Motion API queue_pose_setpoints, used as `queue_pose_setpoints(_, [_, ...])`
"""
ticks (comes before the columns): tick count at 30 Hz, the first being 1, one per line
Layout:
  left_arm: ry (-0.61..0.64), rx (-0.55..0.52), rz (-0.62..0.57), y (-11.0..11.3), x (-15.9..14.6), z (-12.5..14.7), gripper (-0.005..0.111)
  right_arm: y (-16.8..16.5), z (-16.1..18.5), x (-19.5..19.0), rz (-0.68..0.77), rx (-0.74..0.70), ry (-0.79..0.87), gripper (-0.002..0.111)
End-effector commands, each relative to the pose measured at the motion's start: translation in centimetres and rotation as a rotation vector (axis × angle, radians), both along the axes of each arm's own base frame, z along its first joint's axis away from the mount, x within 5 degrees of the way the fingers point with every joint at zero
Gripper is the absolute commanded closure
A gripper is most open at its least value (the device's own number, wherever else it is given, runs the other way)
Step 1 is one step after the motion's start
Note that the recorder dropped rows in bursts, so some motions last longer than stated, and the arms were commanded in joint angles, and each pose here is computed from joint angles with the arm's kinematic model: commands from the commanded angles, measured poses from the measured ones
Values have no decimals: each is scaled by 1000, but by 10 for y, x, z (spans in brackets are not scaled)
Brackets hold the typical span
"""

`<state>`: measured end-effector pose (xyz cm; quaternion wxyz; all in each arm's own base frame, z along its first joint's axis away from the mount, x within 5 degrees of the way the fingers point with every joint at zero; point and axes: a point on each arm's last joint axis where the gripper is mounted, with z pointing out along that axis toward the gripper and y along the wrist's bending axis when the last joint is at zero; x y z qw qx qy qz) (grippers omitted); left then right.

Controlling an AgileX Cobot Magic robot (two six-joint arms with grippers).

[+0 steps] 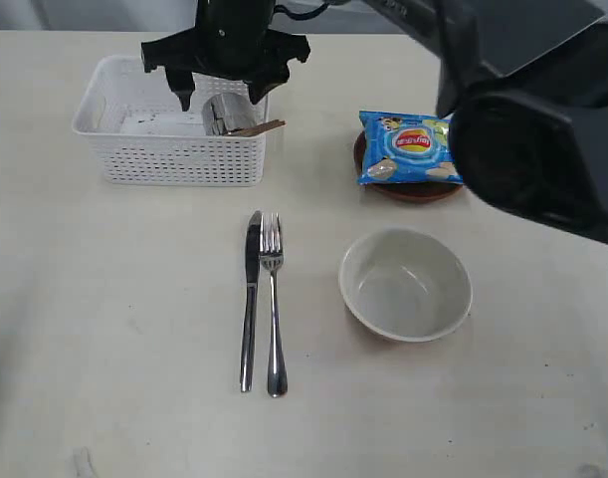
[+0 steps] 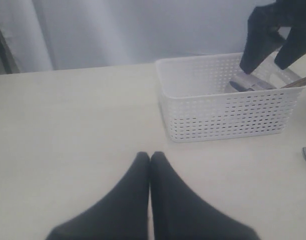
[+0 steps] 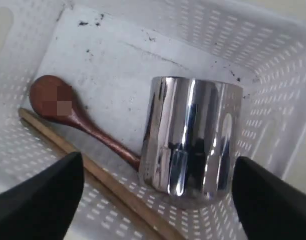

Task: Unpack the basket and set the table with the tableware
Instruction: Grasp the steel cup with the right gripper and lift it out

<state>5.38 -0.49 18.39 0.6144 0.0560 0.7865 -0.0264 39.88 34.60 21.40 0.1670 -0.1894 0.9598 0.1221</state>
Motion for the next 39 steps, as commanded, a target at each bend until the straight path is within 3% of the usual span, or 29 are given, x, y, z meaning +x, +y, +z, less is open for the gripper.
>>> queue_pose_setpoints(1, [-9, -3, 1, 0, 0, 0, 107, 3, -17, 12, 37, -40, -15, 32])
queue_pose_setpoints(19, [-8, -11, 1, 0, 0, 0, 107, 8, -71, 24, 59, -128, -1, 32])
queue_pose_setpoints(25, [-8, -11, 1, 0, 0, 0, 107, 8, -73, 24, 59, -130, 2, 33])
queue_pose_setpoints(28, [-8, -11, 1, 0, 0, 0, 107, 8, -71, 25, 59, -127, -2, 47])
queue_pose_setpoints(31, [-8, -11, 1, 0, 0, 0, 107, 9, -64, 25, 58, -109, -18, 74])
queue_pose_setpoints(34, [-8, -11, 1, 0, 0, 0, 107, 11, -50, 26, 83, -79, -47, 109])
queue_pose_setpoints(39, [-8, -11, 1, 0, 0, 0, 107, 12, -8, 24, 100, -10, -131, 108])
